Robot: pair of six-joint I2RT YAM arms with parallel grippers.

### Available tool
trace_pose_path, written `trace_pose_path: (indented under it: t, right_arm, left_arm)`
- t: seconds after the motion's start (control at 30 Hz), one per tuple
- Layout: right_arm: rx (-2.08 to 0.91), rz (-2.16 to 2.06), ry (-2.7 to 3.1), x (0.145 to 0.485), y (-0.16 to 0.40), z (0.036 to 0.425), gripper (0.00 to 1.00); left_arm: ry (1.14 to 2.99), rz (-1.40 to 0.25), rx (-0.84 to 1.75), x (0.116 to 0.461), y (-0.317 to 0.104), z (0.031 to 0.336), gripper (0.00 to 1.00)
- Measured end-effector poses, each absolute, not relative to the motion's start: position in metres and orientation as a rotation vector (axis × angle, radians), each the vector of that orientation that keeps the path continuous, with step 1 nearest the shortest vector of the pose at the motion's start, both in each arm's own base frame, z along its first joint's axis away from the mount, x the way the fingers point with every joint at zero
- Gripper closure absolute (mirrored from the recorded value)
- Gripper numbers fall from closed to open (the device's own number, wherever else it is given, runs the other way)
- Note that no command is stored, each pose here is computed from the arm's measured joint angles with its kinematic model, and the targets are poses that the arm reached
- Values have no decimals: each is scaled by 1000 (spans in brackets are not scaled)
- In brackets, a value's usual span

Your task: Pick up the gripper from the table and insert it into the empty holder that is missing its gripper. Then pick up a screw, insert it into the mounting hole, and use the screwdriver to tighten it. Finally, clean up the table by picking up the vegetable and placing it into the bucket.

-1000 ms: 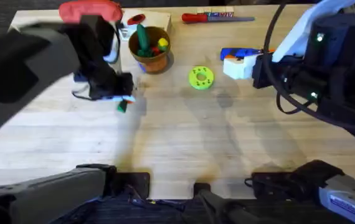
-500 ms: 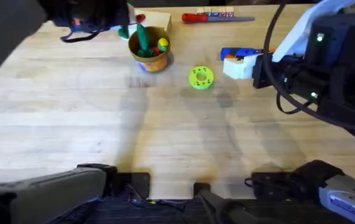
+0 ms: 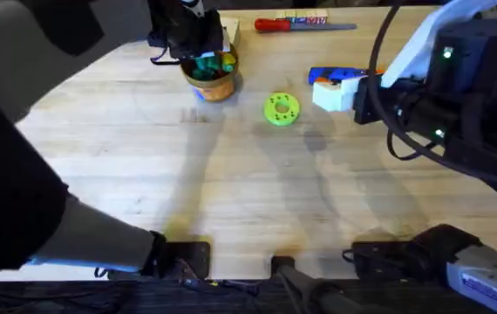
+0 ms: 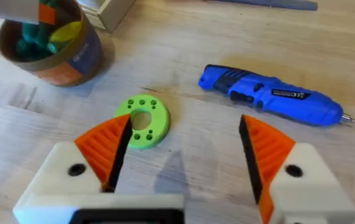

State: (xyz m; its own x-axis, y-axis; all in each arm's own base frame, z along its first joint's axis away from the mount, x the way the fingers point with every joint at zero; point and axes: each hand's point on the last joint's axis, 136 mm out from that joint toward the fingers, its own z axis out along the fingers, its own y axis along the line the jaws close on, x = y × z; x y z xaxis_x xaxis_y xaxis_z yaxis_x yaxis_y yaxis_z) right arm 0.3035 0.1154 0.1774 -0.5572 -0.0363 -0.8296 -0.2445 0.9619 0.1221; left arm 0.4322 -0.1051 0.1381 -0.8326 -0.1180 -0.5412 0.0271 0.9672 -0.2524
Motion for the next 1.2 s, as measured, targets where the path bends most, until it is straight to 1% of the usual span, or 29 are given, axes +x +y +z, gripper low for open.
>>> trace_pose_path:
  t: [0.03,0.07,0.13,0.23,0.27,0.37,0.4,0.43,0.53,0.6,0.7,0.8,0.87,0.97,1.07,1.1,1.2]
  right_arm:
    - [-197,276,2151,304,115,177,9]
    - [-197,276,2151,304,115,177,10]
    - [-197,276,2151,304,115,177,10]
    - [-197,276,2151,304,115,177,10]
    - [-197,276,2151,304,115,177,10]
    - [-197,276,2152,303,115,177,10]
    - [-198,274,2156,303,115,176,8]
    - [-199,272,2164,302,115,175,10]
    - [-202,266,2188,299,113,170,10]
    - [-202,265,2192,298,113,169,10]
    - [-204,261,2206,296,112,166,10]
    - [-214,241,2275,282,107,160,10]
    - [-233,223,2314,272,102,166,9]
    - [-266,204,2343,257,97,192,9]
    - [-286,187,2383,240,90,216,10]
    - [-303,168,2437,219,81,235,10]
    - [-312,156,2474,201,74,252,10]
  left_arm:
    - [2540,-334,-63,432,-105,135,866]
    - [2543,-335,-63,433,-105,133,798]
    - [2539,-343,-60,434,-106,134,622]
    - [2531,-348,-44,434,-109,136,415]
    - [2530,-350,-41,434,-110,136,327]
    - [2523,-344,-27,435,-109,138,182]
    - [2519,-344,-21,435,-110,140,112]
    - [2517,-339,-11,434,-109,141,85]
    - [2496,-317,25,432,-106,151,74]
    - [2466,-304,56,431,-105,163,73]
    - [2395,-290,111,424,-103,194,69]
    - [2322,-270,176,407,-99,231,69]
    - [2291,-246,232,388,-96,253,68]
    - [2289,-205,323,350,-88,274,68]
    - [2350,-168,416,309,-80,274,68]
    - [2424,-137,516,270,-72,266,68]
    - [2461,-118,590,244,-67,263,68]
